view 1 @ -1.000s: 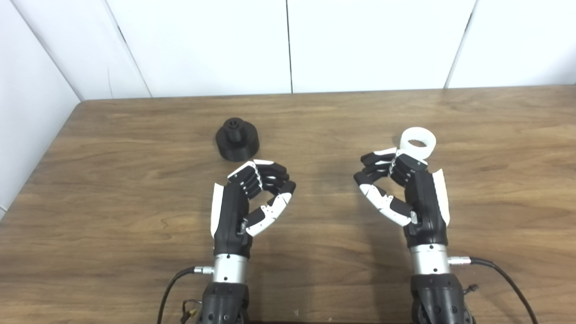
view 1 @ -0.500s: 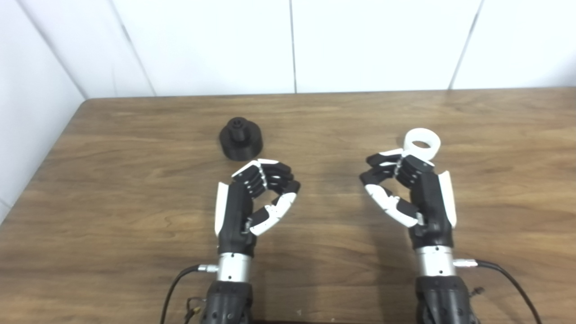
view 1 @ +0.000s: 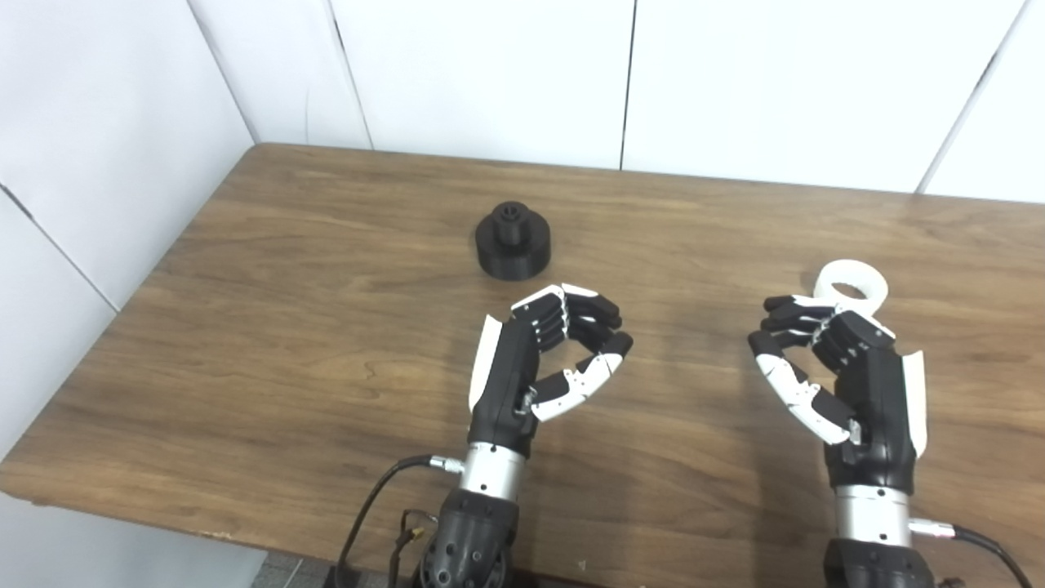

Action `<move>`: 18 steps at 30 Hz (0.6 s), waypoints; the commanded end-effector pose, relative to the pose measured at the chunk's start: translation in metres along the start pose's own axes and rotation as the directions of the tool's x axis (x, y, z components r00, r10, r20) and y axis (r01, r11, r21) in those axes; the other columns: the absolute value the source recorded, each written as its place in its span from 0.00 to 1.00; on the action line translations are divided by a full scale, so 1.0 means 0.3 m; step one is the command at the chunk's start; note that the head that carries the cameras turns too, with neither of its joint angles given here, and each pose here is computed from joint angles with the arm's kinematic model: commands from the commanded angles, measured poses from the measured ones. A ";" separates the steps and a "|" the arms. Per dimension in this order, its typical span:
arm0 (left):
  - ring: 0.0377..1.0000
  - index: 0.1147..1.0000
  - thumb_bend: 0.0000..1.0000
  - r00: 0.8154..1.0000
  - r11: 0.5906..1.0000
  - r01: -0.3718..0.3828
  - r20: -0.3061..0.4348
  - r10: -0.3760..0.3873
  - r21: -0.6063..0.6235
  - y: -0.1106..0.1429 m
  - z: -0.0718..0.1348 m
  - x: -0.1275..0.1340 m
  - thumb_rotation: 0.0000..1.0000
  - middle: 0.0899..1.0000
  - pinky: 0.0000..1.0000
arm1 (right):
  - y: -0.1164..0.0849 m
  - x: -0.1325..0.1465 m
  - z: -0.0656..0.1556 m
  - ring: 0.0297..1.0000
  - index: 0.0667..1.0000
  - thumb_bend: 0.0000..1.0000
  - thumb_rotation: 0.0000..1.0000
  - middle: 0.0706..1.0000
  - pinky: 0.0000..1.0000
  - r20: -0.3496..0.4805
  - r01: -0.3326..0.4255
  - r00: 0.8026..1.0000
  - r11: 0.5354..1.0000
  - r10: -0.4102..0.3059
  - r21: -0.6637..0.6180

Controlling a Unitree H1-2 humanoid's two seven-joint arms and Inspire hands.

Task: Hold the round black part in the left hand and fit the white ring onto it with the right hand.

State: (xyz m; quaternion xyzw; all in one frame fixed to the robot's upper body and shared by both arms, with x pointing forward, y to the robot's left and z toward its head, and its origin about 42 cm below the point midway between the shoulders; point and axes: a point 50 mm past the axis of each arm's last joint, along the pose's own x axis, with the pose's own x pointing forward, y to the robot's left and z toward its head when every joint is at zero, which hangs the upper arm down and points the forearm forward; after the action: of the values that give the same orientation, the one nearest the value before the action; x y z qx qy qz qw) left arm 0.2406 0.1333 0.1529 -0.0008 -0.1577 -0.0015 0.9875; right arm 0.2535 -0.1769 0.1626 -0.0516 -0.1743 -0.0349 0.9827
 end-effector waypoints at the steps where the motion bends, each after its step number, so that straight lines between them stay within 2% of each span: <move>1: 0.47 0.42 0.50 0.998 1.000 -0.006 0.061 0.006 0.001 -0.013 0.026 0.023 0.07 0.48 0.43 | -0.022 -0.050 -0.003 0.52 0.46 0.50 0.16 0.56 0.45 0.004 0.006 1.000 1.000 -0.006 -0.001; 5: 0.48 0.42 0.50 0.998 0.999 -0.010 0.068 0.007 0.051 0.009 0.031 0.033 0.08 0.49 0.44 | -0.022 -0.051 -0.007 0.52 0.46 0.50 0.16 0.56 0.45 -0.003 0.004 1.000 1.000 -0.004 0.016; 7: 0.49 0.42 0.50 0.997 0.992 -0.004 0.071 -0.005 0.125 0.037 0.045 0.051 0.08 0.51 0.43 | -0.023 -0.050 -0.007 0.52 0.46 0.50 0.16 0.57 0.45 -0.001 0.003 1.000 1.000 -0.003 0.009; 10: 0.56 0.43 0.50 0.997 0.963 0.023 0.069 -0.043 0.270 0.085 0.077 0.078 0.08 0.61 0.46 | -0.024 -0.051 -0.009 0.52 0.46 0.50 0.16 0.57 0.45 -0.003 0.003 1.000 1.000 -0.003 0.013; 13: 0.61 0.62 0.63 0.997 0.931 0.034 0.056 -0.058 0.364 0.131 0.109 0.102 0.19 0.68 0.48 | -0.024 -0.051 -0.013 0.52 0.46 0.50 0.16 0.57 0.45 -0.003 0.005 1.000 1.000 -0.005 0.007; 18: 0.72 0.73 0.70 0.997 0.864 0.055 0.020 -0.074 0.500 0.200 0.156 0.143 0.24 0.77 0.57 | -0.025 -0.051 -0.017 0.52 0.46 0.50 0.16 0.57 0.45 0.000 0.003 1.000 1.000 -0.003 0.014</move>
State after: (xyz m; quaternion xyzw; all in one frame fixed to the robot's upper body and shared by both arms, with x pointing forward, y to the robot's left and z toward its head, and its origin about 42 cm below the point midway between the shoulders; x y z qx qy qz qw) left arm 0.2614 0.1909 0.1913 0.2427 -0.1449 0.0020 0.9592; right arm 0.2547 -0.1781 0.1559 -0.0421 -0.1629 -0.0335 0.9852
